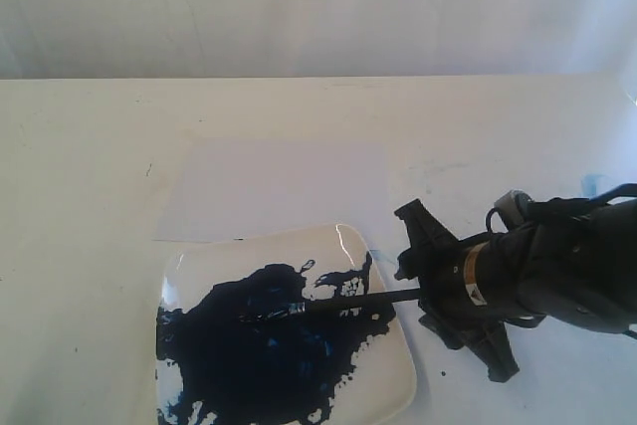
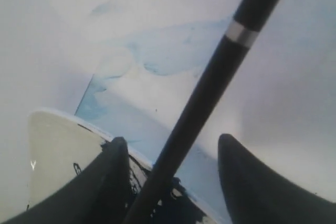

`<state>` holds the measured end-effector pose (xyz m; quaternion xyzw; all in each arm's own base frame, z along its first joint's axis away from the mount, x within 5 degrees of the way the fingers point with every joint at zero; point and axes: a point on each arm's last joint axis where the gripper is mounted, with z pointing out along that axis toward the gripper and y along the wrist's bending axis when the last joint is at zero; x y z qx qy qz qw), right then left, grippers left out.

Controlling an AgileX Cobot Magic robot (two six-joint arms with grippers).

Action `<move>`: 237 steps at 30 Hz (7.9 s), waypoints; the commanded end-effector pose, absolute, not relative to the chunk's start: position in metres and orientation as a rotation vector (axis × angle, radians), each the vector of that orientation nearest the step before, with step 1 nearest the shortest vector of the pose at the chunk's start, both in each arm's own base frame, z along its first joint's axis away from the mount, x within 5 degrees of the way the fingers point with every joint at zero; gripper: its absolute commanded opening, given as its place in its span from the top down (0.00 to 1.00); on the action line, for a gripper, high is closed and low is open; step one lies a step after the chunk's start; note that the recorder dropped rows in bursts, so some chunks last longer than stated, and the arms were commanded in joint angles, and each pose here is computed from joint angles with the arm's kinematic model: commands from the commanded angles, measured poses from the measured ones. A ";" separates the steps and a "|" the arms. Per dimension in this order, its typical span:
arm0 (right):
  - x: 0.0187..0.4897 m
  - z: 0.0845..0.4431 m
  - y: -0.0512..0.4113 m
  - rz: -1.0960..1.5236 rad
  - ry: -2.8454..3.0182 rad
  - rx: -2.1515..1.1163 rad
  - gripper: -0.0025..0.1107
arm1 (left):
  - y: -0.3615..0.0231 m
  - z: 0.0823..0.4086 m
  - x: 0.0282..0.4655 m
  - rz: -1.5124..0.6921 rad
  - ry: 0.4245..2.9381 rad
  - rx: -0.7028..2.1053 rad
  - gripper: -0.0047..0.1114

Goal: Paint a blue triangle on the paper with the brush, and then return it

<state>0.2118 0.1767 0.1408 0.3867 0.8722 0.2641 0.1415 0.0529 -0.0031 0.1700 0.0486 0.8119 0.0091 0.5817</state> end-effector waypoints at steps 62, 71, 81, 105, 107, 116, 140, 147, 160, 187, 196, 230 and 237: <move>0.219 0.131 0.174 0.725 2.488 1.283 0.65 | -0.003 0.170 0.053 0.010 1.892 0.108 0.96; 0.222 0.131 0.171 0.723 2.480 1.288 0.69 | -0.003 0.170 0.053 0.010 1.892 0.108 0.96; 0.223 0.132 0.168 0.711 2.472 1.299 0.70 | -0.003 0.170 0.053 0.010 1.892 0.108 0.96; 0.225 0.137 0.161 0.673 2.467 1.274 0.84 | -0.003 0.170 0.053 0.010 1.892 0.108 0.96; 0.225 0.137 0.161 0.673 2.467 1.274 0.87 | -0.003 0.170 0.053 0.010 1.892 0.108 0.96; 0.227 0.140 0.165 0.759 2.452 1.253 0.98 | -0.003 0.170 0.053 0.010 1.892 0.108 0.96; 0.247 0.219 0.172 1.103 2.231 0.793 0.98 | -0.003 0.170 0.053 0.010 1.892 0.108 0.96; 0.251 0.271 0.185 1.135 1.937 0.110 0.98 | -0.003 0.170 0.053 0.010 1.892 0.108 0.96; 0.235 0.302 0.201 1.078 1.472 -0.480 0.98 | -0.003 0.170 0.053 0.010 1.892 0.108 0.96; 0.208 0.285 0.232 0.917 1.532 -0.766 0.98 | -0.003 0.170 0.053 0.010 1.892 0.108 0.96; 0.227 0.301 0.221 0.896 1.524 -0.420 0.98 | -0.003 0.170 0.053 0.010 1.892 0.108 0.96; 0.249 0.334 0.214 0.814 1.548 -0.204 0.98 | -0.003 0.171 0.053 0.011 1.876 0.106 0.96; 0.249 0.334 0.214 0.790 1.542 -0.225 0.98 | -0.003 0.173 0.054 0.011 1.849 0.101 0.96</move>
